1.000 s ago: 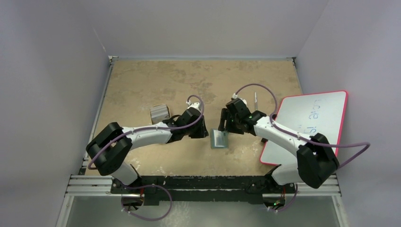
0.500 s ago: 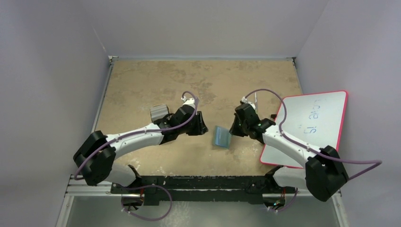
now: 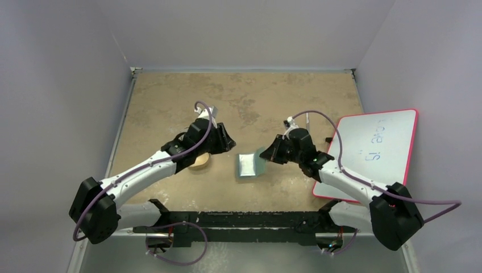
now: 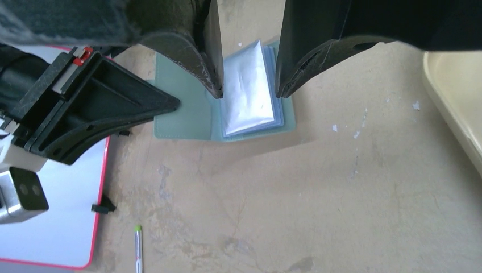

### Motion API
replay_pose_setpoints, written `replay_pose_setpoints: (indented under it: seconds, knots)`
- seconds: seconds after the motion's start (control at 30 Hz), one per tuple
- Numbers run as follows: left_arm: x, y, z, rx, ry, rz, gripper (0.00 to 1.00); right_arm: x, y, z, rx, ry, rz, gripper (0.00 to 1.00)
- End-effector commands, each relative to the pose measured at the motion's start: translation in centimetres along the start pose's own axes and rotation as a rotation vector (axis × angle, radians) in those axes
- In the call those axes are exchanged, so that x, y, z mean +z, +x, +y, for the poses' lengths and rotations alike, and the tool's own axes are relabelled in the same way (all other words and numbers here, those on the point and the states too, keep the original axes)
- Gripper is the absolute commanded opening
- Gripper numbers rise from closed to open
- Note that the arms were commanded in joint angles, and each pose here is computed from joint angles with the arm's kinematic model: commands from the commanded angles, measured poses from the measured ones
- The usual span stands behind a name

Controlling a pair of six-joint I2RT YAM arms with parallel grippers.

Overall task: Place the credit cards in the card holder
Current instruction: Open the card holder at the center of the board.

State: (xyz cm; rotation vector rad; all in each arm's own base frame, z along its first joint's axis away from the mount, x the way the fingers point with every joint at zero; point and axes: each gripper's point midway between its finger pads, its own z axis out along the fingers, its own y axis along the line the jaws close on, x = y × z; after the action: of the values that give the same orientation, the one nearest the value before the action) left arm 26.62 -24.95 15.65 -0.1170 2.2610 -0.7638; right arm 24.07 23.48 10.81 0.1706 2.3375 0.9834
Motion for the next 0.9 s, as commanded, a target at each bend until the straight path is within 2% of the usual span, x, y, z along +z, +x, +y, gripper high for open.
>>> replay_pose_setpoints:
  seconds: [0.0, 0.2, 0.4, 0.5, 0.7, 0.87]
  knots:
    - [0.6, 2.4, -1.2, -0.003, 0.113, 0.087, 0.39, 0.3, -0.3, -0.8, -0.003, -0.012, -0.02, 0.0]
    - [1.5, 4.4, -1.4, -0.007, 0.125, 0.132, 0.43, -1.0, -0.4, -6.1, -0.005, 0.124, -0.04, 0.0]
    - [2.5, 6.9, -3.4, -0.069, 0.261, 0.201, 0.46, -1.3, 0.3, -8.8, -0.016, 0.221, -0.03, 0.01]
    - [3.5, 7.9, -3.0, -0.04, 0.228, 0.22, 0.47, -1.1, 0.7, -9.3, 0.004, 0.242, -0.012, 0.06]
    - [4.9, 8.8, 0.6, 0.004, 0.062, 0.205, 0.46, -0.6, 1.4, -11.3, 0.046, 0.351, 0.032, 0.05]
    - [5.3, 8.9, 0.6, 0.009, 0.078, 0.199, 0.46, -0.5, 1.3, -11.2, 0.04, 0.336, 0.025, 0.05]
